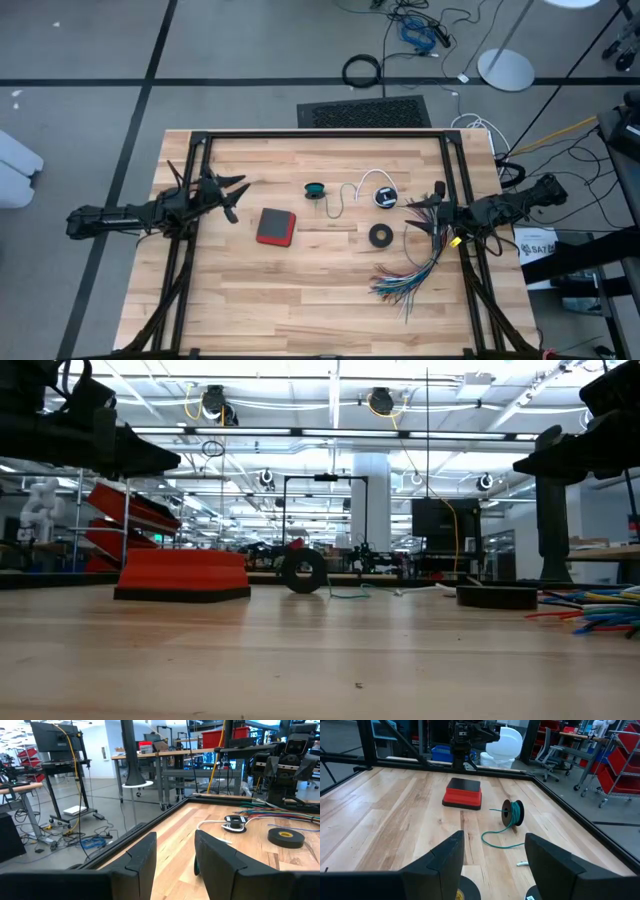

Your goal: Coiling cords

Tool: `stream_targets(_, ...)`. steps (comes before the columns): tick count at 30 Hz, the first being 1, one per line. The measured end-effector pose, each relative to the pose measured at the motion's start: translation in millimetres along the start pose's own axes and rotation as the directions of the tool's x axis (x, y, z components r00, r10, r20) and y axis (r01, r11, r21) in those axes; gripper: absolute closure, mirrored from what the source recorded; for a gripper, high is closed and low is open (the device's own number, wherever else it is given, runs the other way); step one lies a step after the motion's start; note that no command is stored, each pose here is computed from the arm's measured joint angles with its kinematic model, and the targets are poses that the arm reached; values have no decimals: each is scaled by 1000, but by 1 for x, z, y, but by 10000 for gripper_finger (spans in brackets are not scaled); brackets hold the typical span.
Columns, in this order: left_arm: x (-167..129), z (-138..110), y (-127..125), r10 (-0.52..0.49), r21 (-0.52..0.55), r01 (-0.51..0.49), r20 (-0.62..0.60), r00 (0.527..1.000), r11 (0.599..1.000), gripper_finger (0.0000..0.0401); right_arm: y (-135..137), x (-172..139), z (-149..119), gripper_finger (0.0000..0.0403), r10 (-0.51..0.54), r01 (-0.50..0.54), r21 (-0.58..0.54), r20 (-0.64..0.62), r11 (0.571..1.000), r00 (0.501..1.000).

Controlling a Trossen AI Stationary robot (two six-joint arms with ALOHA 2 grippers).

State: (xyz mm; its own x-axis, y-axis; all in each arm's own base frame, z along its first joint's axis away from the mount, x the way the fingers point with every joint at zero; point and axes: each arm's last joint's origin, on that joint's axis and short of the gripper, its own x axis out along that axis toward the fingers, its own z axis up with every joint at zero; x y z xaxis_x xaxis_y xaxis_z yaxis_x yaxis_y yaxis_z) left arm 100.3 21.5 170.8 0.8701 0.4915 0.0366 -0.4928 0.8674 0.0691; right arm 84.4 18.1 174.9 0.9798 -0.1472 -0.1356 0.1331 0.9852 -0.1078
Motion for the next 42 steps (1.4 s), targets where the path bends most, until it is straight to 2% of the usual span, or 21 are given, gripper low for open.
stream_targets(28, 0, 0, 0, 0, 0, 0, -1, 1000, 1000, 259, 0, 0, 0, 206, 0, 0, 0, 1, 1000, 1000)
stream_targets(32, 0, 0, 0, 0, 0, 0, 0, 1000, 1000, 259, 0, 0, 1, 206, 0, -1, 67, 12, 998, 1000)
stream_targets(35, 0, 0, 0, 0, 0, 0, 0, 1000, 1000, 259, 0, 0, 7, 206, -3, -7, 169, 62, 986, 998)
stream_targets(38, 0, 0, 0, 0, 0, 0, 0, 1000, 1000, 259, -1, -2, 18, 206, -14, -26, 234, 168, 972, 986)
stream_targets(42, 0, 0, 0, 0, 0, 0, 0, 1000, 1000, 259, -5, -7, 39, 206, -52, -62, 297, 360, 953, 932)
